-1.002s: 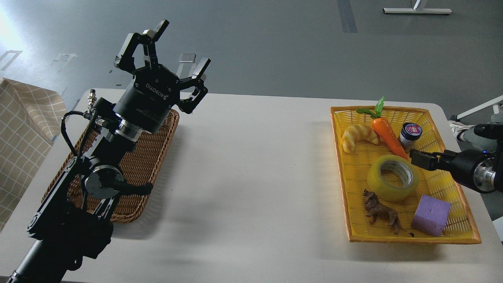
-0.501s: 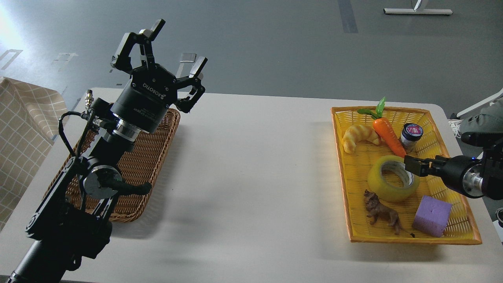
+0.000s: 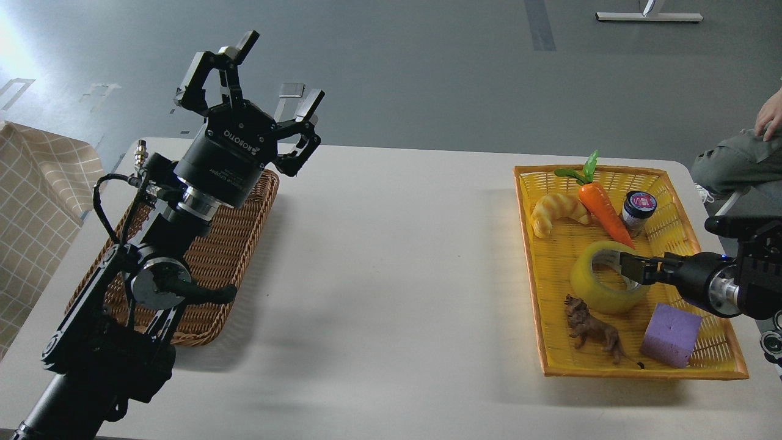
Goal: Place and transfer tape with both arms
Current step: 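Close the right gripper on the yellow tape roll's rim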
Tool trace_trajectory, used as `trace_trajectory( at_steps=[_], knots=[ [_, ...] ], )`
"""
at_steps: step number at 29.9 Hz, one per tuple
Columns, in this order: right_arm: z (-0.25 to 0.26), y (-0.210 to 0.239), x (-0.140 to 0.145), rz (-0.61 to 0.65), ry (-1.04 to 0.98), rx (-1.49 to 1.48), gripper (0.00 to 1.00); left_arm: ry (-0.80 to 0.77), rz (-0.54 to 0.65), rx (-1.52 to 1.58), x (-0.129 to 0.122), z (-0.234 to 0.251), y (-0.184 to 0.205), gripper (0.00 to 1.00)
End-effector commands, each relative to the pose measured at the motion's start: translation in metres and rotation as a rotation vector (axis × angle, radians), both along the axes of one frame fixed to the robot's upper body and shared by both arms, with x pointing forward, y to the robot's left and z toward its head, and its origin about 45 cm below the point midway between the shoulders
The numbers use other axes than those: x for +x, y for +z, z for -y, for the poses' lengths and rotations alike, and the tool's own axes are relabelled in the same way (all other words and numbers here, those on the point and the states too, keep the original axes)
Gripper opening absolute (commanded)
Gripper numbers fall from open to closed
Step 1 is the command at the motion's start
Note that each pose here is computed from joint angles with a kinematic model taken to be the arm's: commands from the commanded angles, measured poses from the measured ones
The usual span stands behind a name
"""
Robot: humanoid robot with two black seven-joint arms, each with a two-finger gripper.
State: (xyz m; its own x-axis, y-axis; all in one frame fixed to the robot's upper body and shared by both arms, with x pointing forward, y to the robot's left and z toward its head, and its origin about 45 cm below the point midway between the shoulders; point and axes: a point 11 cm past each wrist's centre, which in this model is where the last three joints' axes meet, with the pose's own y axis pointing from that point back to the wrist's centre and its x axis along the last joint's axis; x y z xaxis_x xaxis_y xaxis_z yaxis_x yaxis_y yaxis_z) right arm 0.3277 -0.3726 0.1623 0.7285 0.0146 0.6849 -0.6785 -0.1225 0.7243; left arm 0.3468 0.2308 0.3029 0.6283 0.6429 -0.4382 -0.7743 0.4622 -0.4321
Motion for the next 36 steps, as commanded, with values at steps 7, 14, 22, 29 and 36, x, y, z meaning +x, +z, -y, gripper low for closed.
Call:
trace_trajectory(
  at_steps=[7, 14, 22, 29, 36],
  knots=[
    [-0.008, -0.009, -0.003, -0.019, 0.016, 0.003, 0.78, 0.001, -0.008, 0.003, -0.001, 0.000, -0.002, 1.00],
    [-0.007, -0.012, -0.006, -0.027, 0.013, 0.003, 0.78, 0.000, -0.011, 0.000, -0.001, 0.001, -0.003, 1.00],
    [-0.003, -0.015, -0.006, -0.034, 0.001, -0.005, 0.75, 0.003, -0.013, 0.004, -0.001, -0.001, -0.004, 1.00],
    [-0.002, -0.016, -0.007, -0.038, -0.002, -0.006, 0.60, 0.004, -0.014, 0.001, -0.001, 0.000, -0.004, 1.00],
    [-0.005, -0.017, -0.007, -0.039, -0.001, 0.004, 0.58, 0.008, -0.019, 0.002, -0.002, -0.001, -0.005, 1.00]
  ],
)
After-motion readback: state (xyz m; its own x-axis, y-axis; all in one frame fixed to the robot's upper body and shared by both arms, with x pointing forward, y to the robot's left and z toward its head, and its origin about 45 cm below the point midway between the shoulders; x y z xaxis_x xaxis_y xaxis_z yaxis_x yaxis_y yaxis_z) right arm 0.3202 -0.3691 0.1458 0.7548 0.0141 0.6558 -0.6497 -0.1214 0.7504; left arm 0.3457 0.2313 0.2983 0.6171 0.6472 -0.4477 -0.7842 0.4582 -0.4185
